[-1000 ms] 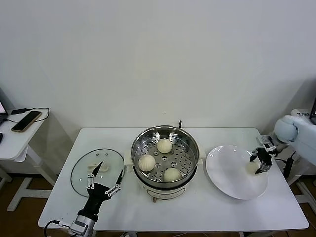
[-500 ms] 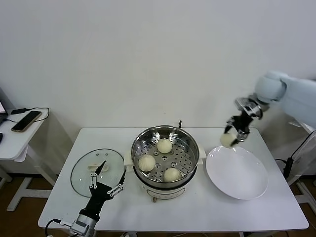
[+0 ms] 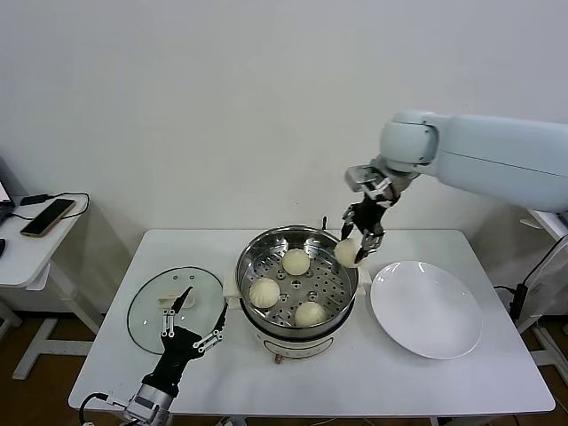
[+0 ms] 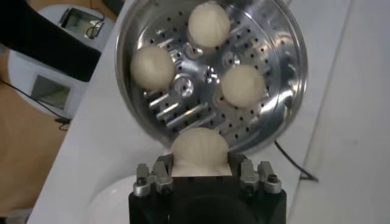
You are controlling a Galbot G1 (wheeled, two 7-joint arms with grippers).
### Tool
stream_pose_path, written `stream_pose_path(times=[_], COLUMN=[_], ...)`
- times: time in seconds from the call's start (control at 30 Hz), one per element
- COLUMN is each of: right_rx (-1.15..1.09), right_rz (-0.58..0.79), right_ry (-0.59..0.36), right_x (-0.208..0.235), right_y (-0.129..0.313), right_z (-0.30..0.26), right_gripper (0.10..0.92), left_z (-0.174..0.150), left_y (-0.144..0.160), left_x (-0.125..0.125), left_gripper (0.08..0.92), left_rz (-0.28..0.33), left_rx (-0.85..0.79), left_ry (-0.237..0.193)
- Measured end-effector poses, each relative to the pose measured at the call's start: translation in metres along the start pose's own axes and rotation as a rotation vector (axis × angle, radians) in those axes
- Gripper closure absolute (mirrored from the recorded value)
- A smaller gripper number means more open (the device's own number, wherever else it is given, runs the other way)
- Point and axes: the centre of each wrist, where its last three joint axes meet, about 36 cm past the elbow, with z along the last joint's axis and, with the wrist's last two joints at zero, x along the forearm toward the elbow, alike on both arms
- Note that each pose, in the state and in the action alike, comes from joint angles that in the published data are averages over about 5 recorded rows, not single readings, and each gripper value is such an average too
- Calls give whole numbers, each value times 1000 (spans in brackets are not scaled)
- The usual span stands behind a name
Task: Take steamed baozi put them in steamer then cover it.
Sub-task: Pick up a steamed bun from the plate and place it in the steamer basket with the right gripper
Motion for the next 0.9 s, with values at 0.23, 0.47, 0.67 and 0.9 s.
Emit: stream_pose_path(times=[0.23, 0.47, 0.67, 0.9], right_rx=[11, 11, 8, 9], right_rz=[-48, -68, -66, -60], right_ry=[22, 41, 56, 68], right_x=[-36, -61, -75, -86], right_y=[-10, -16, -21, -24], right_z=[-20, -25, -25, -26], right_gripper=[397, 397, 401, 392], left_z=[0, 0, -1, 0], left_y=[1, 1, 2, 2], left_x=[1, 1, 1, 1], left_gripper=[177, 177, 177, 177], left_rz=[-2, -6, -11, -19], left_rx=[-2, 0, -3, -3], left_ry=[1, 0, -2, -2])
